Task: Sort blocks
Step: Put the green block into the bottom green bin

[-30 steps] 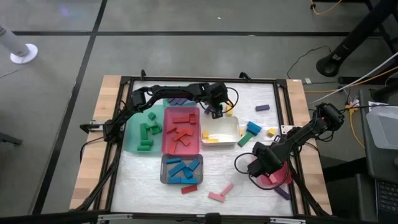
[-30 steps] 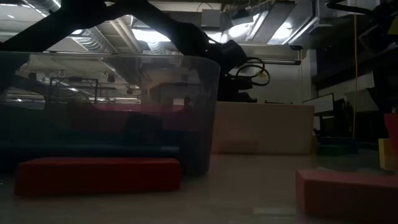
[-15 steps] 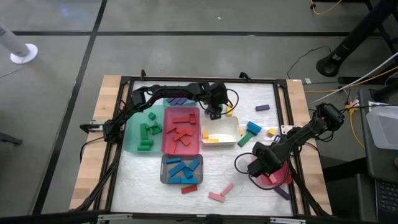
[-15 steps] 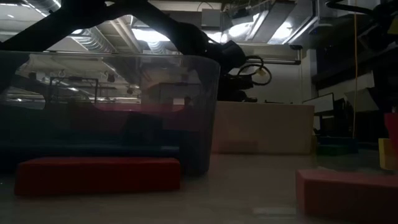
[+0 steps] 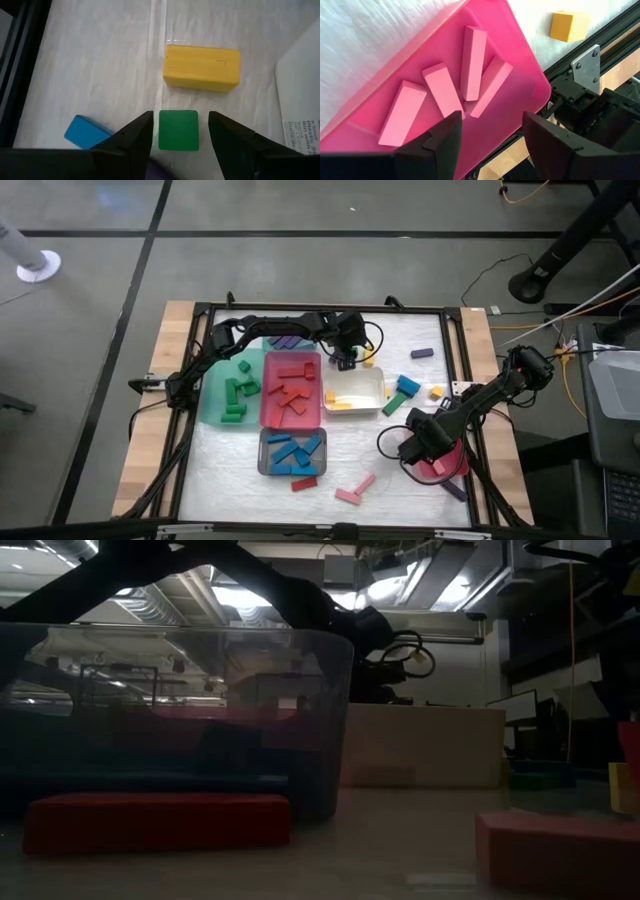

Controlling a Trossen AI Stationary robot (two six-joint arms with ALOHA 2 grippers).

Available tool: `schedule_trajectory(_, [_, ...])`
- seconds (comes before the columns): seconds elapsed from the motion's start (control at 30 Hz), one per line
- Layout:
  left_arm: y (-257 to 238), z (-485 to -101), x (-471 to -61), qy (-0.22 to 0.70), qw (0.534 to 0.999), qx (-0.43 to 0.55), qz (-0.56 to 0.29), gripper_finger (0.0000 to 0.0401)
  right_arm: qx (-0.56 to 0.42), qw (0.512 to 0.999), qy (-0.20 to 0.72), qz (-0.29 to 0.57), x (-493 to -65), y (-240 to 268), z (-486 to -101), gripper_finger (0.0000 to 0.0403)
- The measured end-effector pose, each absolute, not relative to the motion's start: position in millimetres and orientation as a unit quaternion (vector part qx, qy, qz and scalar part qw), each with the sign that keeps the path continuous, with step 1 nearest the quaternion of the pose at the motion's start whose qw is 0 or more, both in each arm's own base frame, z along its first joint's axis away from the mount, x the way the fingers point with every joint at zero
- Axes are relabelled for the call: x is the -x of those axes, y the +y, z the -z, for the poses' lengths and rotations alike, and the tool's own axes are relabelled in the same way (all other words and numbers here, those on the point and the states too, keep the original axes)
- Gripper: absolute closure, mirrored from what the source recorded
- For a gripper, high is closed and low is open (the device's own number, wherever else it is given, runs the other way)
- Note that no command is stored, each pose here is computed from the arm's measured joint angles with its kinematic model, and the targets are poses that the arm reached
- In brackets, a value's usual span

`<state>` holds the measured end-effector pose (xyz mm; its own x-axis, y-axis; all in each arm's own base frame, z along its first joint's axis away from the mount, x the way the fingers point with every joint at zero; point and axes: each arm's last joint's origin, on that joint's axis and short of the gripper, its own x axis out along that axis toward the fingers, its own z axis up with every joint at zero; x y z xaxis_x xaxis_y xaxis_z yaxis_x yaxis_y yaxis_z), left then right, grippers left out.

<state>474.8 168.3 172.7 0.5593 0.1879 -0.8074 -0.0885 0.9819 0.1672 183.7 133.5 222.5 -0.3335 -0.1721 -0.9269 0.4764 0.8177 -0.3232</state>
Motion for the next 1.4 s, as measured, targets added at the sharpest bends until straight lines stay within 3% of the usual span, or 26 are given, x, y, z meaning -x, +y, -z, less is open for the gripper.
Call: schedule_trajectory(1.4, [166.2,-170.7,-475.3,0.468,0.877,-0.036,-0.106,0.0221,-0.096,0.572,0.763,0.286,-183.9,133.2,-222.5,0.0194])
